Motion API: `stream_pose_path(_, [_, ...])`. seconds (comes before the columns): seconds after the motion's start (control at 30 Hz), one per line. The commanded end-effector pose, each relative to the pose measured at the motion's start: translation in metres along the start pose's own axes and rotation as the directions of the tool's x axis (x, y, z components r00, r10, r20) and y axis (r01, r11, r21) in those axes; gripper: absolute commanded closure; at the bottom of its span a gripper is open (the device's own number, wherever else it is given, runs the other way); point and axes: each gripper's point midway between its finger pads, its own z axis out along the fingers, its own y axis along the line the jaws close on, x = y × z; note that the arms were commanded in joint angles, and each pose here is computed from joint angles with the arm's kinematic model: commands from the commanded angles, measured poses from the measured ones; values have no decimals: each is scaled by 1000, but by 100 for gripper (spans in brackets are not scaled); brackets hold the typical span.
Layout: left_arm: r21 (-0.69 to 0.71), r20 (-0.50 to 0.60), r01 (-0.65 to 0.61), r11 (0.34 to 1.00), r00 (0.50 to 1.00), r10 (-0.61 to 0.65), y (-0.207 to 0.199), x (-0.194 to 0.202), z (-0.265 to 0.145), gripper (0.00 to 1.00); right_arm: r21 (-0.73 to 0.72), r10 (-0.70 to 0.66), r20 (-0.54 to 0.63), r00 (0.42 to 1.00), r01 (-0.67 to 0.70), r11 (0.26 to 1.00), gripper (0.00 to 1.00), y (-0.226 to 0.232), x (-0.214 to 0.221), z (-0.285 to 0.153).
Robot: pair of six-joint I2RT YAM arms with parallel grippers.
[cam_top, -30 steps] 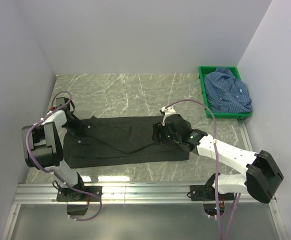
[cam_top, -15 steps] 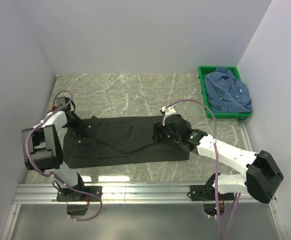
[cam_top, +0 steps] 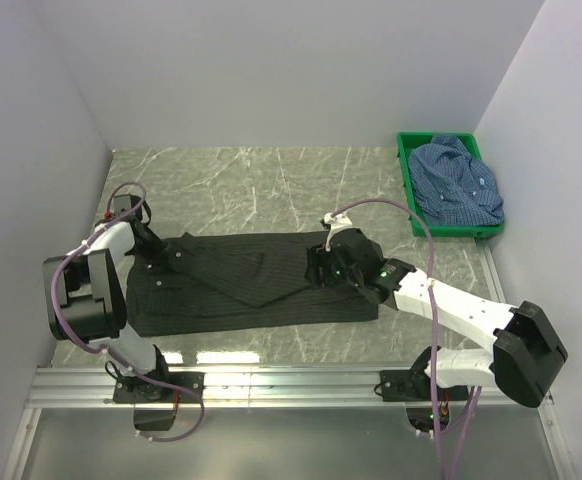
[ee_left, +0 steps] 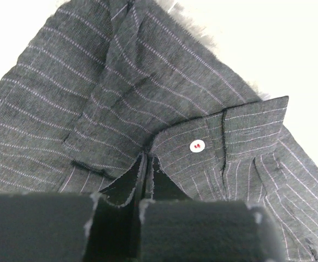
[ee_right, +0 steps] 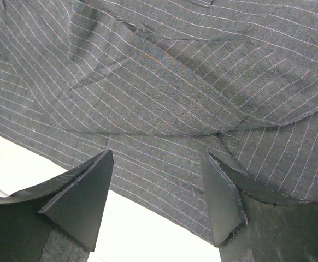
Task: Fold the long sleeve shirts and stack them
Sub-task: Fold the shirt
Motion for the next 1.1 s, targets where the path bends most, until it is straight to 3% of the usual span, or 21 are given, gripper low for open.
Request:
stream_pose_path(0.0, [1, 38, 1, 1000, 999, -1, -6, -10, -20, 99, 0, 9, 42, 999, -9, 1000, 28, 1, -8, -9])
stream_pose_path(0.1, [-66, 120, 58, 996, 991, -49, 4, -23, -50, 99, 8, 10, 58, 998, -11, 1000, 28, 0, -12, -12])
stream_pose_path(0.3, [-64, 126, 145, 987, 983, -136, 15, -5, -76, 99, 20, 19, 64, 998, -21, 1000, 28, -1, -15, -12])
stream_pose_path(0.47, [-116, 108, 175, 978, 981, -163, 35, 14, -58, 97, 23, 26, 60, 998, -28, 999, 28, -1, -15, -11])
stream_pose_path(0.63, [-147, 107, 217, 965, 973, -202, 47, 24, -39, 85, 23, 39, 56, 998, -41, 999, 28, 0, -15, -10])
stream_pose_path(0.77, [-148, 181, 271, 951, 953, -244, 56, 12, -50, 78, 3, 67, 52, 996, -67, 998, 28, 9, -22, -8])
stream_pose_path(0.8, [-123, 197, 273, 954, 949, -246, 52, 6, -56, 74, -3, 77, 49, 996, -77, 997, 29, 11, -24, -8])
stream_pose_path(0.87, [-93, 244, 261, 961, 942, -232, 46, -7, -72, 55, -51, 120, 44, 992, -117, 992, 30, 23, -29, -4])
stream_pose_path(0.9, [-59, 268, 254, 965, 936, -229, 38, -18, -83, 41, -78, 135, 36, 990, -132, 988, 30, 29, -30, -2])
stream_pose_path(0.93, [-46, 266, 228, 973, 941, -208, 33, -19, -89, 34, -103, 170, 28, 985, -166, 981, 31, 37, -32, 4])
stream_pose_path(1.0, [17, 287, 193, 981, 939, -190, 15, -26, -105, 22, -179, 195, 2, 981, -191, 965, 31, 55, -38, 6])
stream_pose_path(1.07, [85, 264, 137, 987, 952, -155, -10, -17, -110, 21, -218, 228, -28, 973, -229, 949, 32, 68, -41, 16])
